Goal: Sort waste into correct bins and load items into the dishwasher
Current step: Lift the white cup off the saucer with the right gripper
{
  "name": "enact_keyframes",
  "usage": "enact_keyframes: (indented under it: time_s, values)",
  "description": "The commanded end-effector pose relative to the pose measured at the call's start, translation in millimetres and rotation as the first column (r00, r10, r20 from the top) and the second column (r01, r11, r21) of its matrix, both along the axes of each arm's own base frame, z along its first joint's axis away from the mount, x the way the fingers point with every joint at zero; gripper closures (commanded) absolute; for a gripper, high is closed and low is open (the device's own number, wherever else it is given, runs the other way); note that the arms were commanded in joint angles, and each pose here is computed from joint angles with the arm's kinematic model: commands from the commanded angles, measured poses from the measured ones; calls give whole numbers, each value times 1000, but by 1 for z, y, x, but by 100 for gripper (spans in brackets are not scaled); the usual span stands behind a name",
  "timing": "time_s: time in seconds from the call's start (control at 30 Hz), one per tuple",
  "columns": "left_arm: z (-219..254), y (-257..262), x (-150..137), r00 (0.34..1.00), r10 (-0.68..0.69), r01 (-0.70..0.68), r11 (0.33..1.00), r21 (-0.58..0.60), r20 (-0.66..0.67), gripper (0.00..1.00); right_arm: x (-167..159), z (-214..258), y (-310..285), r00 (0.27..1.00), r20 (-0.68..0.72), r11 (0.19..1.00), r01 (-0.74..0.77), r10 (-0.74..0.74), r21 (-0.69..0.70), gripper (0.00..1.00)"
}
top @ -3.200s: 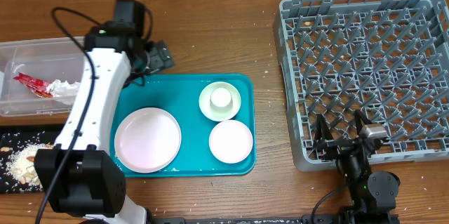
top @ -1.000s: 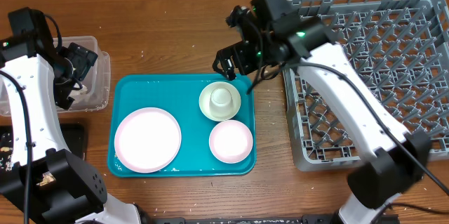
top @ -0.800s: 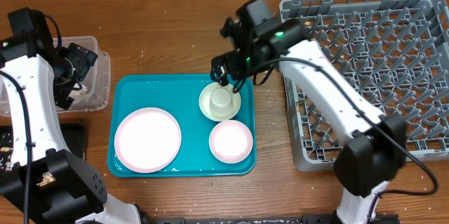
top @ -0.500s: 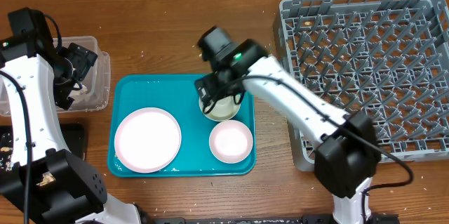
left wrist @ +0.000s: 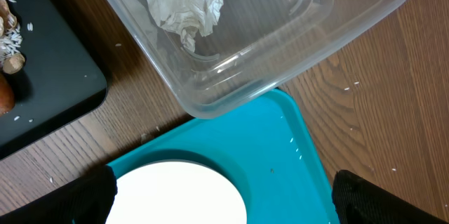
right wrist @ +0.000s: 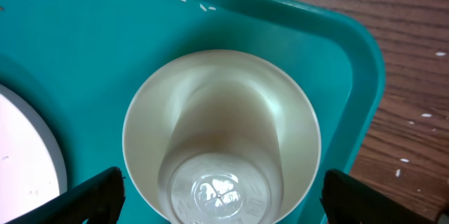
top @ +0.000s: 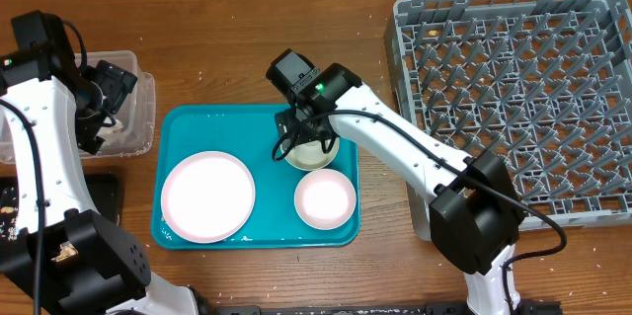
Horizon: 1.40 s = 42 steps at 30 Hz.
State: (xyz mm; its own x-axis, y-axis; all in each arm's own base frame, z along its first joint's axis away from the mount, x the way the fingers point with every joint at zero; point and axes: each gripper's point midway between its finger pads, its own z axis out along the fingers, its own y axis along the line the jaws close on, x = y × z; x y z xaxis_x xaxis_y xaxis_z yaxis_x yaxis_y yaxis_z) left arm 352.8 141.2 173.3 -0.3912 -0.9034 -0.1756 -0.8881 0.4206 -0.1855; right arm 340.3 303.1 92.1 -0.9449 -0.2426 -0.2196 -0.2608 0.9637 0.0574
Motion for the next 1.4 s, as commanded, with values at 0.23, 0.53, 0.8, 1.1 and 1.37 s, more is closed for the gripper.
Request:
enact_keyframes:
  time_s: [0.23, 0.53, 0.8, 1.1, 1.37]
  values:
    - [6, 4, 3, 1000, 7, -7, 1000, 20, 15, 0, -8, -23, -1, 999, -42, 999, 30, -30, 10, 9]
    - [7, 4, 3, 1000, 7, -7, 1000, 21, 15, 0, -9, -23, 1, 999, -38, 1000, 25, -24, 14, 30]
    - [6, 4, 3, 1000, 7, -7, 1000, 20, 15, 0, -7, -21, 3, 999, -33, 999, 26, -25, 20, 41]
    - [6, 4, 3, 1000, 7, -7, 1000, 20, 15, 0, 19, 64, -9, 994, 98, 994, 37, -47, 100, 42]
    - [7, 4, 3, 1000, 7, -7, 1000, 21, 15, 0, 73, 182, -137, 883, 348, 949, 287, -314, 127, 41]
